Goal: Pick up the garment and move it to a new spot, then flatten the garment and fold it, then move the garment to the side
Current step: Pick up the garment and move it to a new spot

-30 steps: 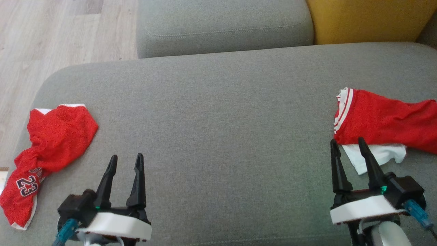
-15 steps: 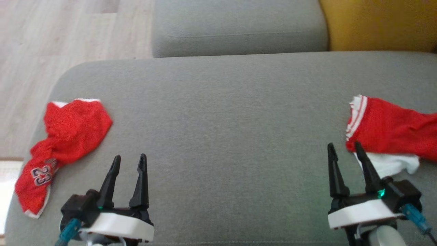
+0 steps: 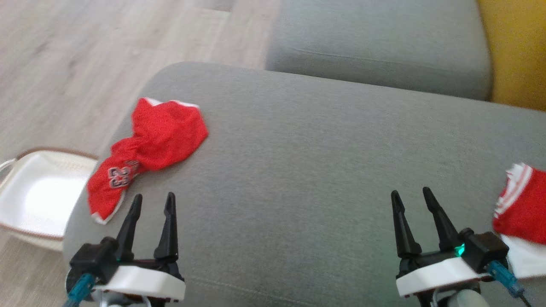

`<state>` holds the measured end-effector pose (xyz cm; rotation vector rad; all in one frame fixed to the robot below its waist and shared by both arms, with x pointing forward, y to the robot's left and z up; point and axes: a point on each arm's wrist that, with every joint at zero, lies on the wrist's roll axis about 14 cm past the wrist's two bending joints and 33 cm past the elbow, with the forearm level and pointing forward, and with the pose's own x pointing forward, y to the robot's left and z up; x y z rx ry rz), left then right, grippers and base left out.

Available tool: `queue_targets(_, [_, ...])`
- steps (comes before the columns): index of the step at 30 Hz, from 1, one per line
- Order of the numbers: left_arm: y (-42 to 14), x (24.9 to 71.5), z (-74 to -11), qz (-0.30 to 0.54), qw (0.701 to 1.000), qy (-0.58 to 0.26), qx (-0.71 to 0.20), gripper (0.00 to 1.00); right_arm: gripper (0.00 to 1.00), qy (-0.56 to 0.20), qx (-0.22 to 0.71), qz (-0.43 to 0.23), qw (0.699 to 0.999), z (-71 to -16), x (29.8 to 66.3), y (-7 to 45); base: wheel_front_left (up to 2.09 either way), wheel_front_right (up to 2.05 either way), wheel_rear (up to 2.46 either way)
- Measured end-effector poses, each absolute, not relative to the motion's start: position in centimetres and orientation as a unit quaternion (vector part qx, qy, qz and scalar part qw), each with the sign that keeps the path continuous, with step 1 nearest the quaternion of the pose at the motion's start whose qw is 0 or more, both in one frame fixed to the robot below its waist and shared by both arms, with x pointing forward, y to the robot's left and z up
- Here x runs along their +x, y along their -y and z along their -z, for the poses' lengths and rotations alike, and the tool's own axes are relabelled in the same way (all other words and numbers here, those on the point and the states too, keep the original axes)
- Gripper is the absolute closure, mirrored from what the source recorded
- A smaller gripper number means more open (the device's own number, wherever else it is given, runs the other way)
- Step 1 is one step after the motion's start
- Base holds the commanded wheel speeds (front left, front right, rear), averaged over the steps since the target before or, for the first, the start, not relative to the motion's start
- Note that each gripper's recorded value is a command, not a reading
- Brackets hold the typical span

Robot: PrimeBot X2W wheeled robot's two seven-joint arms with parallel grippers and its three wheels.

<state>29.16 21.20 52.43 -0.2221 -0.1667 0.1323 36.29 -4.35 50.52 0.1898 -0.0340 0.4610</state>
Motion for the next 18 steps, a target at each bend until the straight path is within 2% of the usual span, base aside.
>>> queue_targets(13, [-26.6,24.0,-52.1,-0.169,0.976,0.096,-0.100,0.00,0.00,0.004,0.099,-0.335,0.937,-50.7,35.2,-2.9,0.00,0.00,0.00])
queue_targets(18, [-27.2,22.8,-51.5,-0.186,0.974,0.089,-0.099,0.00,0.00,0.001,0.098,-0.349,0.932,-50.7,35.0,-3.9,0.00,0.00,0.00])
